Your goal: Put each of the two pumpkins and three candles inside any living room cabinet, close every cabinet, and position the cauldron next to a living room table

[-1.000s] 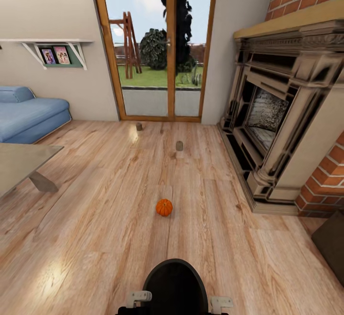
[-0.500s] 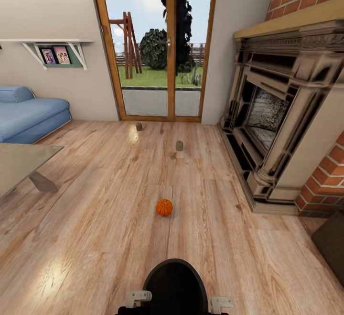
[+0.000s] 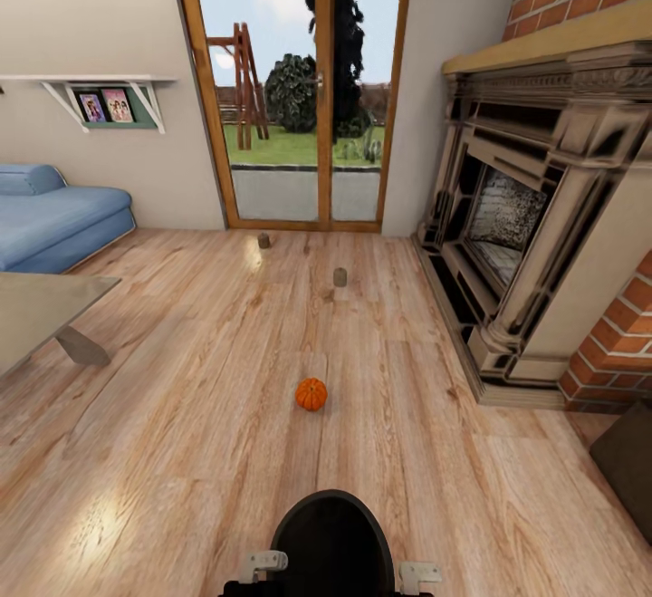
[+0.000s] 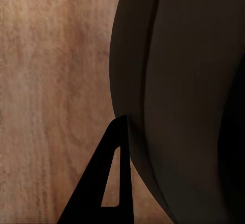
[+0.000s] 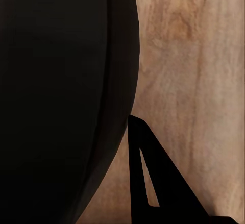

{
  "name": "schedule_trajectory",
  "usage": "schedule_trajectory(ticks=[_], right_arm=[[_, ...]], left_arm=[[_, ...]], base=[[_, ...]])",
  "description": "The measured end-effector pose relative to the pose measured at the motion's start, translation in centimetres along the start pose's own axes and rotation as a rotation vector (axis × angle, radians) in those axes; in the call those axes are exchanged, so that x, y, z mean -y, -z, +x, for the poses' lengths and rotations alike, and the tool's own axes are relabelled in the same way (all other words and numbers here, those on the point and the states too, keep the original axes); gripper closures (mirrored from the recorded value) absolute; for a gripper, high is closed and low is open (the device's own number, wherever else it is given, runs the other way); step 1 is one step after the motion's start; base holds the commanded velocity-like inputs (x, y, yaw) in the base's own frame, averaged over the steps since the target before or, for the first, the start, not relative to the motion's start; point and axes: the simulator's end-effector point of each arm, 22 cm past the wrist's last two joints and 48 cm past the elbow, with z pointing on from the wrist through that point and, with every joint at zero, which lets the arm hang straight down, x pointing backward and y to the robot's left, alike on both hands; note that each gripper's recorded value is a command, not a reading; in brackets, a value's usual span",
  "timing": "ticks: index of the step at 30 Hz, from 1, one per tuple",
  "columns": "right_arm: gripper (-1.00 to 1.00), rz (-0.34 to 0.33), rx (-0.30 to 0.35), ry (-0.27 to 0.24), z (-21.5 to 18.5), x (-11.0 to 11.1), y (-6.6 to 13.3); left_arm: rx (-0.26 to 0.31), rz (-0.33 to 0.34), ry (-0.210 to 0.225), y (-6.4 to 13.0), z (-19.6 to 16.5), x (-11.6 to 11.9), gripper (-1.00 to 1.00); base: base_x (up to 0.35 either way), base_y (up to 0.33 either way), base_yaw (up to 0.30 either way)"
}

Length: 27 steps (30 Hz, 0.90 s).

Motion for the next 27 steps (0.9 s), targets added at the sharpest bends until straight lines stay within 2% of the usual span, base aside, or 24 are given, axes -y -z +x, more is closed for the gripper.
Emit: schedule_trajectory(ticks=[27], right_arm=[[1.00, 0.000, -0.001, -0.001, -2.8, -0.5, 4.7]], left_arm=[[-0.001, 0.000, -0.001, 4.6, -2.9, 0.9, 1.00]], base=[[0.000, 0.000, 0.000]])
